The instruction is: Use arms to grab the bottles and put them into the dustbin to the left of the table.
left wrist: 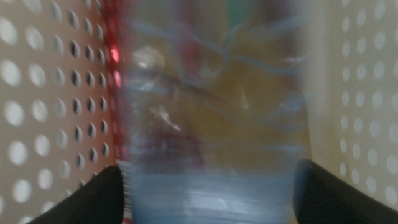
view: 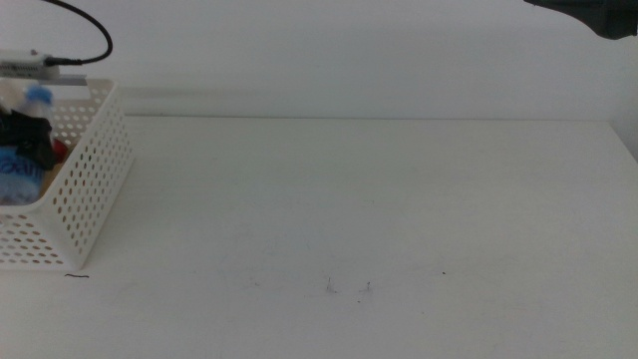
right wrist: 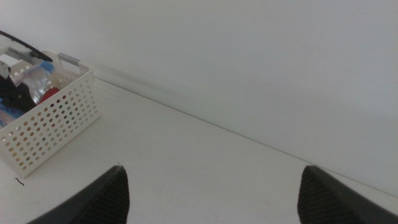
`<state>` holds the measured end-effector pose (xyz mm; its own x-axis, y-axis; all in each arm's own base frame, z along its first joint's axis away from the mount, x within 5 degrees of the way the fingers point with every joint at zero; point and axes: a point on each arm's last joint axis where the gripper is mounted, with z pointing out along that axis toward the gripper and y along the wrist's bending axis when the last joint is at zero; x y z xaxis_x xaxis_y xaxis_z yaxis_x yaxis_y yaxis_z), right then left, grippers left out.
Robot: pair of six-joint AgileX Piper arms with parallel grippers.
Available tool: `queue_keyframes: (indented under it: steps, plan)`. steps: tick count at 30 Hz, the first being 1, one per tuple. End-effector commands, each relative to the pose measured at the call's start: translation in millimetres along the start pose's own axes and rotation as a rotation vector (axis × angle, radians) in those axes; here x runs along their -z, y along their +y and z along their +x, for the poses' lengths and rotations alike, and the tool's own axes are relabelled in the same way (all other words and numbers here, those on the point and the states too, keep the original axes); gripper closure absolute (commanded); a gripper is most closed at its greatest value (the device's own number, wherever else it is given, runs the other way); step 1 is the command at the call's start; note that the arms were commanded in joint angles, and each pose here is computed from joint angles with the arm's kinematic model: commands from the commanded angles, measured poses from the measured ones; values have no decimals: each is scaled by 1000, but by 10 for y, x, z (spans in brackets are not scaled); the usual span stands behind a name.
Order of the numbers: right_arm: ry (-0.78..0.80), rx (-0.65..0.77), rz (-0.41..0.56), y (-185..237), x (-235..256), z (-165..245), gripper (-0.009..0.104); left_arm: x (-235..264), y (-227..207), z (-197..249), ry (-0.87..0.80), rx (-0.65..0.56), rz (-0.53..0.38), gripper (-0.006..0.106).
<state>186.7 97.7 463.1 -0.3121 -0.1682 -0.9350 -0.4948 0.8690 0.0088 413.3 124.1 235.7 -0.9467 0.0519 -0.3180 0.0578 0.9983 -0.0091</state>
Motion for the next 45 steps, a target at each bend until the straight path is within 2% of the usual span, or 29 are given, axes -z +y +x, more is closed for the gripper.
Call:
queue_keyframes:
  steps: [1, 8, 14, 19, 22, 29, 31, 34, 37, 45]
  plan:
    - [-15, 4, 7, -10, 16, -14, 4, 146, -2, -43, -46, -13, -18, 7]
    - [-15, 4, 7, -10, 16, -14, 4, 644, -169, -23, -104, 12, -24, 7]
    - [-15, 4, 7, -10, 16, -14, 4, 1410, -708, 99, -256, -50, -9, 7]
    - [-15, 4, 7, -10, 16, -14, 4, 2133, -1402, 473, -451, -194, 45, 7]
    - [-15, 4, 7, -10, 16, -14, 4, 2471, -1709, 713, -567, -216, 110, 7]
    - [-15, 4, 7, -10, 16, -14, 4, 2970, -1898, 1421, -736, -315, 156, 7]
    - [-15, 4, 7, -10, 16, -14, 4, 2992, -1850, 1679, -801, -292, 143, 7]
    - [-15, 4, 7, -10, 16, -14, 4, 2892, -1756, 2019, -835, -181, 146, 7]
    - [-15, 4, 7, -10, 16, -14, 4, 2758, -1673, 2239, -853, -137, 105, 7]
    - [-15, 4, 7, -10, 16, -14, 4, 2716, -1621, 2346, -873, -114, 74, 7]
